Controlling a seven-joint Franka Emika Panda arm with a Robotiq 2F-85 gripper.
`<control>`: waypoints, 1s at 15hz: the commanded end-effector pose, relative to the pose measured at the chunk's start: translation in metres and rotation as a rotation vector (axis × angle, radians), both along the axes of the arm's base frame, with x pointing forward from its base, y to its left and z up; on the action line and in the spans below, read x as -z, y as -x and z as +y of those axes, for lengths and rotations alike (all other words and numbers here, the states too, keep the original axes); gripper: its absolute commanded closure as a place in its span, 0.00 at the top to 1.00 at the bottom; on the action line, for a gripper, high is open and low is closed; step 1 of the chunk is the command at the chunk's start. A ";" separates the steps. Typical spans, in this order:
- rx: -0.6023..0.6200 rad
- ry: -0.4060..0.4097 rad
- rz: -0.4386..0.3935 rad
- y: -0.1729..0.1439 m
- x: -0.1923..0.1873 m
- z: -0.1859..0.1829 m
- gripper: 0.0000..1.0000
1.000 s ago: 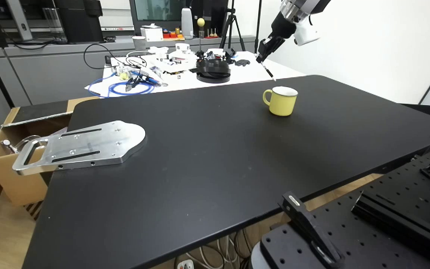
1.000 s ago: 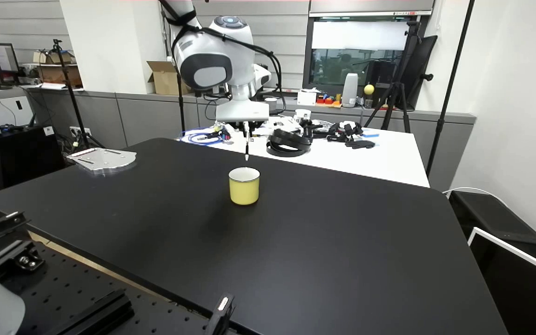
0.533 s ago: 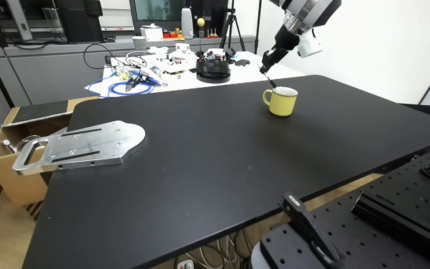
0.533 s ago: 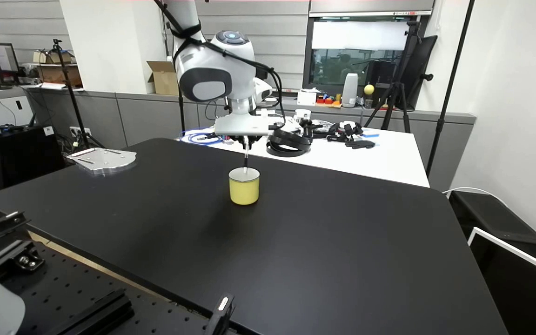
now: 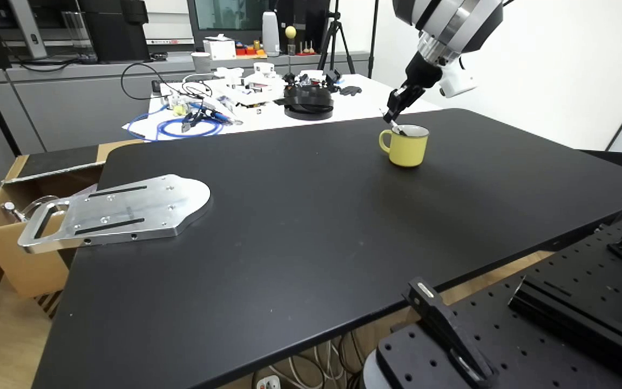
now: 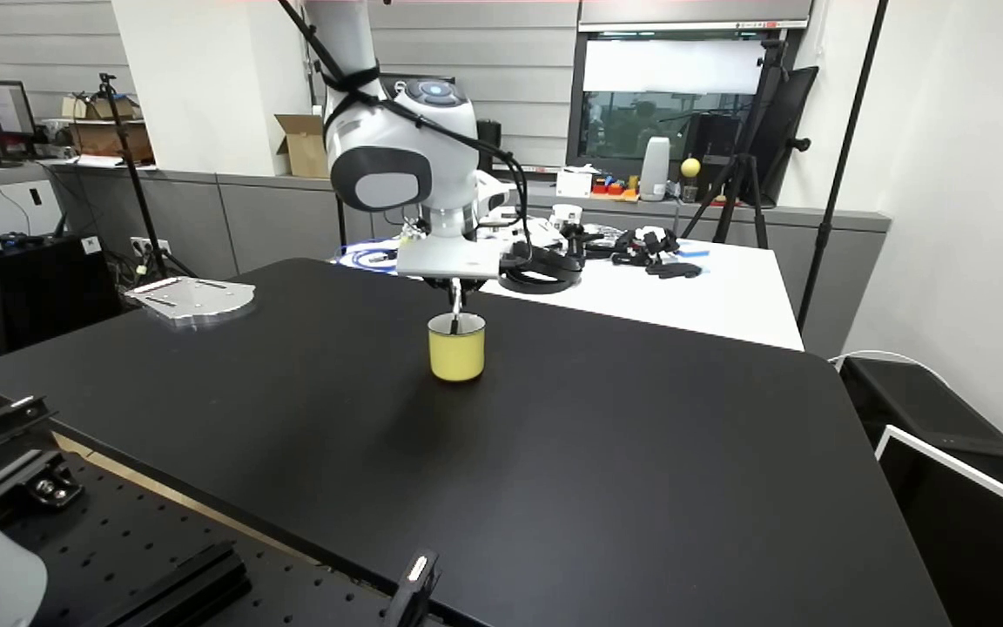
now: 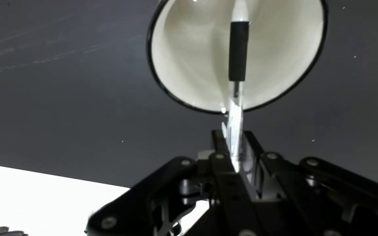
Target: Place the pen inside the yellow mug
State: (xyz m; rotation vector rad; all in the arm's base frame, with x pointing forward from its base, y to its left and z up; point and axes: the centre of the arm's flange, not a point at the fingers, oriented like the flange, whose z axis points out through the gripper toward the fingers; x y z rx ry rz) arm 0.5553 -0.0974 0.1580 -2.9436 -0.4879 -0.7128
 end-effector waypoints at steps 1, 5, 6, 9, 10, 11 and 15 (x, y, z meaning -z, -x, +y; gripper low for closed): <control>-0.004 0.015 0.027 0.017 0.012 0.000 0.04; -0.019 0.040 0.058 0.011 0.003 -0.005 0.55; -0.028 0.047 0.074 0.009 -0.003 -0.006 0.62; -0.060 0.069 0.112 0.005 -0.023 -0.013 0.83; -0.079 0.064 0.135 0.004 -0.030 -0.015 0.89; -0.093 0.061 0.158 0.004 -0.036 -0.016 0.97; -0.151 0.057 0.255 0.002 -0.066 -0.013 1.00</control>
